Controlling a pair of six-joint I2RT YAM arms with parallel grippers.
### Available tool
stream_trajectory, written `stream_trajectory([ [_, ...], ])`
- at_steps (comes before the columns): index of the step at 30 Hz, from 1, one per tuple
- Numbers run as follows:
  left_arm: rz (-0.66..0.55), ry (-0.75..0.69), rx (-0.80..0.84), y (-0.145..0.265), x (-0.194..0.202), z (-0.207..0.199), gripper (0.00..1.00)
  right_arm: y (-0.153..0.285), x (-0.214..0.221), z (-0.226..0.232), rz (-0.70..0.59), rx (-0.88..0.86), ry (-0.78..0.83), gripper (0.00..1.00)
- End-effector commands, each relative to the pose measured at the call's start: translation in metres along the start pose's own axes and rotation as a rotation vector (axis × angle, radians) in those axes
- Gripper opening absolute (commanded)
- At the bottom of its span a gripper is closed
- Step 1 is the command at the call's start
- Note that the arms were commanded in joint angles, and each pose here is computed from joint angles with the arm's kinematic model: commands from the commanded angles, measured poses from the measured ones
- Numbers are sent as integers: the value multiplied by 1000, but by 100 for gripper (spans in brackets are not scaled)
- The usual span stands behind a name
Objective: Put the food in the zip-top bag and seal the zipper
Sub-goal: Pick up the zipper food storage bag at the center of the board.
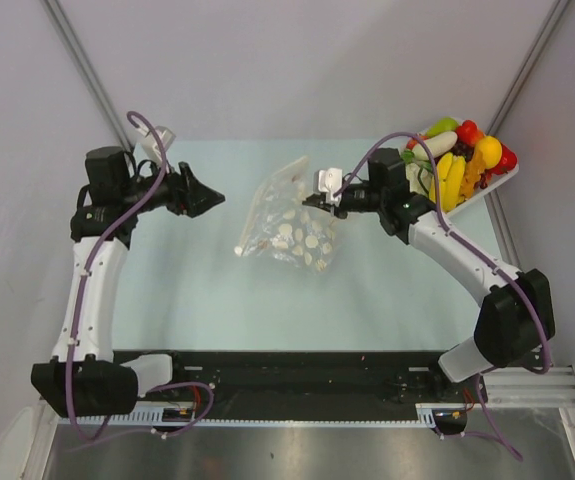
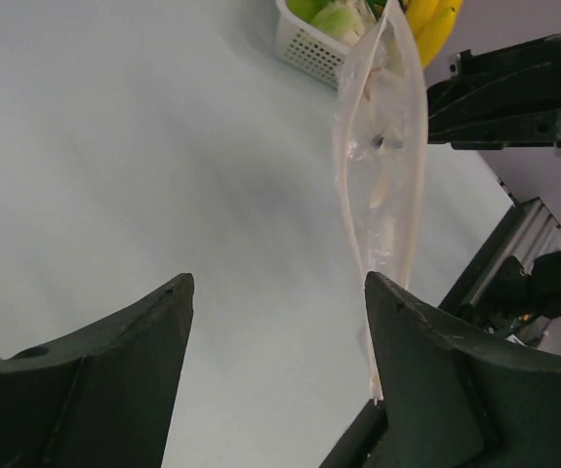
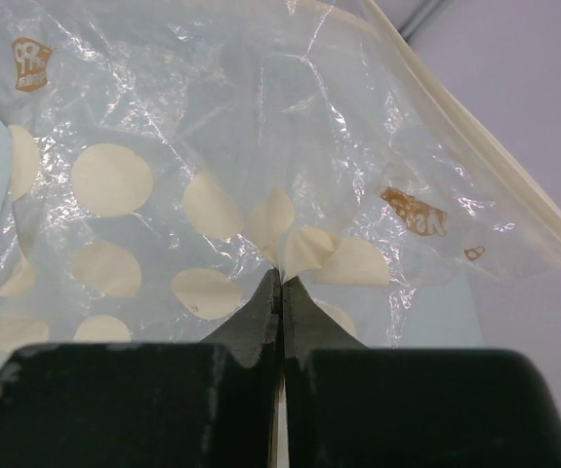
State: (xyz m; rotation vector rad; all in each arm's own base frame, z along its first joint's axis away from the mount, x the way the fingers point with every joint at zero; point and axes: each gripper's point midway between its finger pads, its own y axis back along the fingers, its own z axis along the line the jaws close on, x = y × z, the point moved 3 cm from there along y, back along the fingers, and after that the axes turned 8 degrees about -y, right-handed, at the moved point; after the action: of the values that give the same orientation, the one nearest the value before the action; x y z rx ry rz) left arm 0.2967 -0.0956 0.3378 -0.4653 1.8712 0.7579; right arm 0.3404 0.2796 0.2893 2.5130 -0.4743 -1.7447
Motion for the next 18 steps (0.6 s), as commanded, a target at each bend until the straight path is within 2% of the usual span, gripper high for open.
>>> stream_trajectory([
  [1,-21,-18,104,4,11,-31,72,6,-31,19,-104,-47,186,0],
  [6,34,-52,141,-5,36,-50,63,3,-48,34,-153,-60,282,0],
  [10,59,-51,160,-13,43,-57,62,0,-49,44,-154,-85,305,0],
  [13,60,-46,190,-15,43,-63,57,-2,-51,48,-155,-92,312,0],
  [18,77,-26,229,-15,49,-70,57,-8,-47,49,-144,-90,312,0],
])
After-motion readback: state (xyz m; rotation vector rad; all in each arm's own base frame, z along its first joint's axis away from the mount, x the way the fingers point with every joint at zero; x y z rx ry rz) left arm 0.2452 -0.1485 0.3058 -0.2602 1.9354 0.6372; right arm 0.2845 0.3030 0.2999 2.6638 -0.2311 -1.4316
